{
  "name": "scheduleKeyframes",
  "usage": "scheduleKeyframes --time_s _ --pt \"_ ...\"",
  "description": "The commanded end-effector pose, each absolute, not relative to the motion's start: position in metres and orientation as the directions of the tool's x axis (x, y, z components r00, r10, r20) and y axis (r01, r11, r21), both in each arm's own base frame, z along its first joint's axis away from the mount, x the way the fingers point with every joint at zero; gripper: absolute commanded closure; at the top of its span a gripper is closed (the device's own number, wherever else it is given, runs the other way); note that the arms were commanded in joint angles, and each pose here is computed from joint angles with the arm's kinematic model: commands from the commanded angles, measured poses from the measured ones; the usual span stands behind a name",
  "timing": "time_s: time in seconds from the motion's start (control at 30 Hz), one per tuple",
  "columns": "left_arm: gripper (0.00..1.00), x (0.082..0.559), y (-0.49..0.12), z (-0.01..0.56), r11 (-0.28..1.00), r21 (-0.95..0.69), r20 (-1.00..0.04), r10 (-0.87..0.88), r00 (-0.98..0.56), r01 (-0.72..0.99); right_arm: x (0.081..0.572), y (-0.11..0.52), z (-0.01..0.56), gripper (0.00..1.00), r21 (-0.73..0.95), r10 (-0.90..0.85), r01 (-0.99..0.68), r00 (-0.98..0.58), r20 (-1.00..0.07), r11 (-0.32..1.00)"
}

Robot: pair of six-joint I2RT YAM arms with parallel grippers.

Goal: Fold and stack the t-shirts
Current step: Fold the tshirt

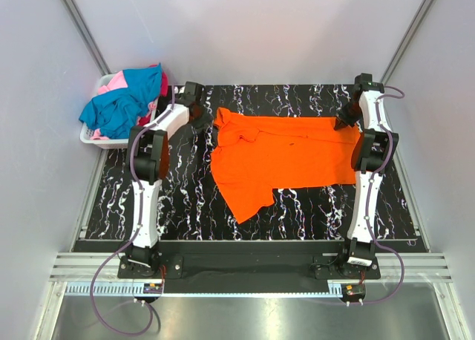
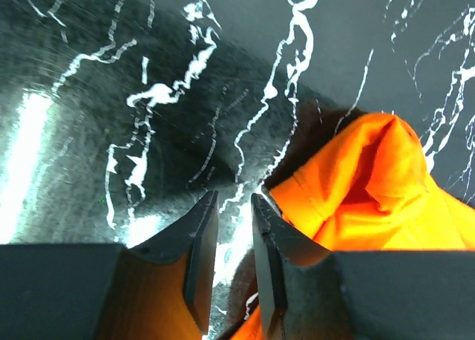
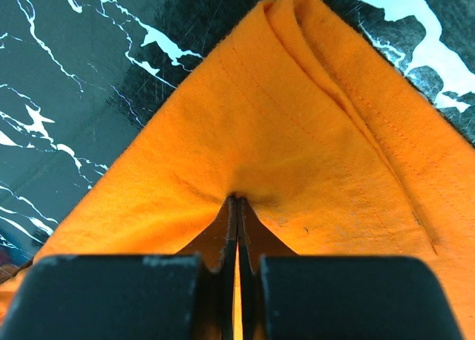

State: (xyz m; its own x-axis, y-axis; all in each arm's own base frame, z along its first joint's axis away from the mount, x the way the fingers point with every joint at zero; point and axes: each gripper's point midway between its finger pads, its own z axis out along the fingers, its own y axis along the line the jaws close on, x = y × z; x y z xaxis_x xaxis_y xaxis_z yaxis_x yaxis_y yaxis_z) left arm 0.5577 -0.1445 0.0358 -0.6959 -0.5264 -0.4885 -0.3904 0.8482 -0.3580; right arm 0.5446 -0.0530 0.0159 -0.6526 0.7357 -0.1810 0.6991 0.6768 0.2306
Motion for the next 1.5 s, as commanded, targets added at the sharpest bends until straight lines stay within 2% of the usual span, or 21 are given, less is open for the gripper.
scheduleKeyframes --time_s 0.0,0.23,0.47,0.63,0.77,0.8,0.87,0.9,1.07,1.47 --pt "0.67 0.572 -0.146 0.069 0.837 -0.414 -0.522 -0.540 -0.661 -0.357 0.541 -0.045 0.010 1.00 0.219 0.726 0.692 -0.668 -0.165 0.687" --pt "0.45 0.583 -0.172 0.072 0.799 -0.532 -0.471 -0.555 -0.686 -0.281 0.540 -0.045 0.010 1.00 0.218 0.725 0.692 -0.669 -0.164 0.689" --pt "0.43 0.585 -0.181 0.061 0.764 -0.580 -0.410 -0.573 -0.710 -0.282 0.542 -0.046 0.013 1.00 0.220 0.724 0.691 -0.667 -0.174 0.689" --pt "0.52 0.585 -0.181 0.054 0.759 -0.579 -0.396 -0.580 -0.711 -0.296 0.541 -0.046 0.014 1.00 0.217 0.724 0.692 -0.667 -0.175 0.689" --pt "0.69 0.586 -0.183 0.049 0.764 -0.578 -0.397 -0.570 -0.719 -0.287 0.542 -0.046 0.014 1.00 0.219 0.724 0.691 -0.666 -0.177 0.689" --pt "0.77 0.587 -0.184 0.049 0.763 -0.580 -0.395 -0.569 -0.721 -0.285 0.541 -0.046 0.014 1.00 0.218 0.724 0.691 -0.667 -0.174 0.689" --pt "0.89 0.589 -0.185 0.044 0.766 -0.580 -0.396 -0.564 -0.725 -0.279 0.541 -0.045 0.014 1.00 0.219 0.725 0.692 -0.666 -0.173 0.688" --pt "1.00 0.591 -0.185 0.046 0.768 -0.580 -0.401 -0.560 -0.725 -0.273 0.541 -0.046 0.014 1.00 0.216 0.726 0.693 -0.666 -0.173 0.688" --pt "1.00 0.599 -0.176 0.051 0.800 -0.545 -0.464 -0.537 -0.705 -0.251 0.538 -0.048 0.014 1.00 0.204 0.722 0.692 -0.670 -0.175 0.692" --pt "1.00 0.611 -0.132 0.106 0.852 -0.443 -0.640 -0.519 -0.567 -0.280 0.538 -0.052 0.013 1.00 0.188 0.720 0.695 -0.669 -0.187 0.694"
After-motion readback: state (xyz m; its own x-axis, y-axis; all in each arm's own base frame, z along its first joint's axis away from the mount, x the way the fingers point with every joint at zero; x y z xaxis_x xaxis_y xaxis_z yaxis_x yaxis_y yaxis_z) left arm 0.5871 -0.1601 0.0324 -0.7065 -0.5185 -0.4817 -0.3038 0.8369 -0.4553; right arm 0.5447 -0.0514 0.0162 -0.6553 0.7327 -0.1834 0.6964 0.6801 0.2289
